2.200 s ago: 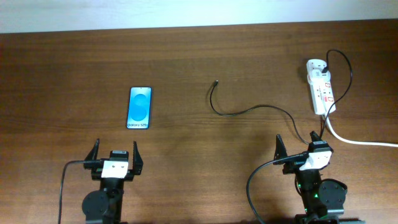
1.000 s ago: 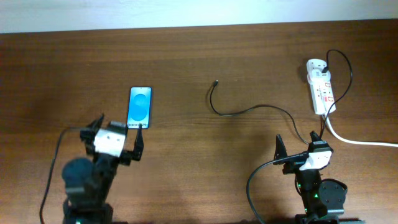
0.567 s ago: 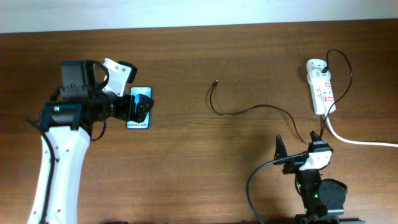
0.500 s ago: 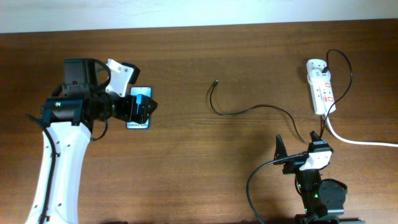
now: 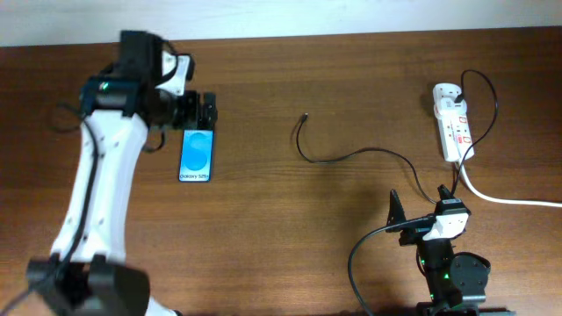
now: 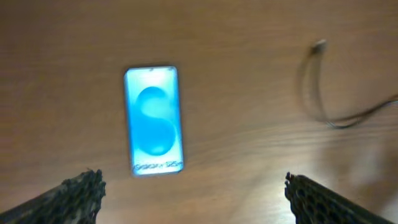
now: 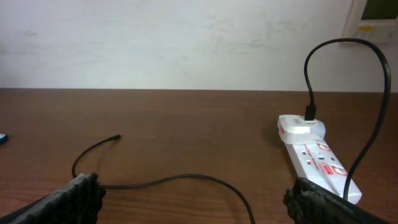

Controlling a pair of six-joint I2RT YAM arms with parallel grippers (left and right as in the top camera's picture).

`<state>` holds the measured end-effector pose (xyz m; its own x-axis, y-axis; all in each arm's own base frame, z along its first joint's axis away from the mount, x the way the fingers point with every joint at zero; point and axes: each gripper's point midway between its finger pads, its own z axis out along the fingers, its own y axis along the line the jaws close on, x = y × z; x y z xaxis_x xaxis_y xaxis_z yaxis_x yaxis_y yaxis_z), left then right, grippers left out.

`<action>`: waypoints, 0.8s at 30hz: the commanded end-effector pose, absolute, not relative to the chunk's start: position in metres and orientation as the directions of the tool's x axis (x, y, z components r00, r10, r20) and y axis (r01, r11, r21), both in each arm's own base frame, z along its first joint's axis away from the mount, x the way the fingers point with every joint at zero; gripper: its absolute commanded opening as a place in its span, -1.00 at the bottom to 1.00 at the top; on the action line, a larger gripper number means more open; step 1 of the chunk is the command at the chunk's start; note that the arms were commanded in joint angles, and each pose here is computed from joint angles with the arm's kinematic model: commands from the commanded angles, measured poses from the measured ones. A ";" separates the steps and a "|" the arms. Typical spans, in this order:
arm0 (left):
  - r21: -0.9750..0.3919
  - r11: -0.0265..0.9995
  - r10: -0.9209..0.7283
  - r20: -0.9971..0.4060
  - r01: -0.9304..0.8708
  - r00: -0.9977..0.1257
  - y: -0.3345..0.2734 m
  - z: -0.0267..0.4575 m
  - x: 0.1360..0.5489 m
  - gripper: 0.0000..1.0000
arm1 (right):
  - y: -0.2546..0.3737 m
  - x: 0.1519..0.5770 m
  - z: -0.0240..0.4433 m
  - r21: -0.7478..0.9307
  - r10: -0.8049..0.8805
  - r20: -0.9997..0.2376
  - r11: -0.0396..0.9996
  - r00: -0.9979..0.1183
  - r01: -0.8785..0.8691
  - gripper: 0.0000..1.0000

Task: Plug charger to phone and switch on socket
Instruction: 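Move the left gripper over the blue phone and grasp its bottom edge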

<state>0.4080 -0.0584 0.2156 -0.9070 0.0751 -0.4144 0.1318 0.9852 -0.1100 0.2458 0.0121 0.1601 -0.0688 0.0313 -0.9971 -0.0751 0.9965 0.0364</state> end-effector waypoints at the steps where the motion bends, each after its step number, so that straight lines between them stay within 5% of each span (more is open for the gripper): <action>1: 0.028 0.997 0.074 -0.330 0.069 -0.941 -0.043 0.183 0.422 0.99 | 0.014 0.246 0.158 0.044 0.039 -0.997 0.996 -0.073 -0.080 0.97; 12: 0.043 0.996 0.085 -0.103 0.081 -0.991 -0.041 0.092 0.425 0.99 | 0.014 0.246 0.158 0.044 0.039 -0.997 0.996 -0.073 -0.080 0.97; 24: 0.049 0.995 0.091 -0.017 0.090 -0.996 -0.018 0.035 0.433 0.99 | 0.014 0.246 0.158 0.044 0.039 -0.997 0.996 -0.073 -0.080 0.97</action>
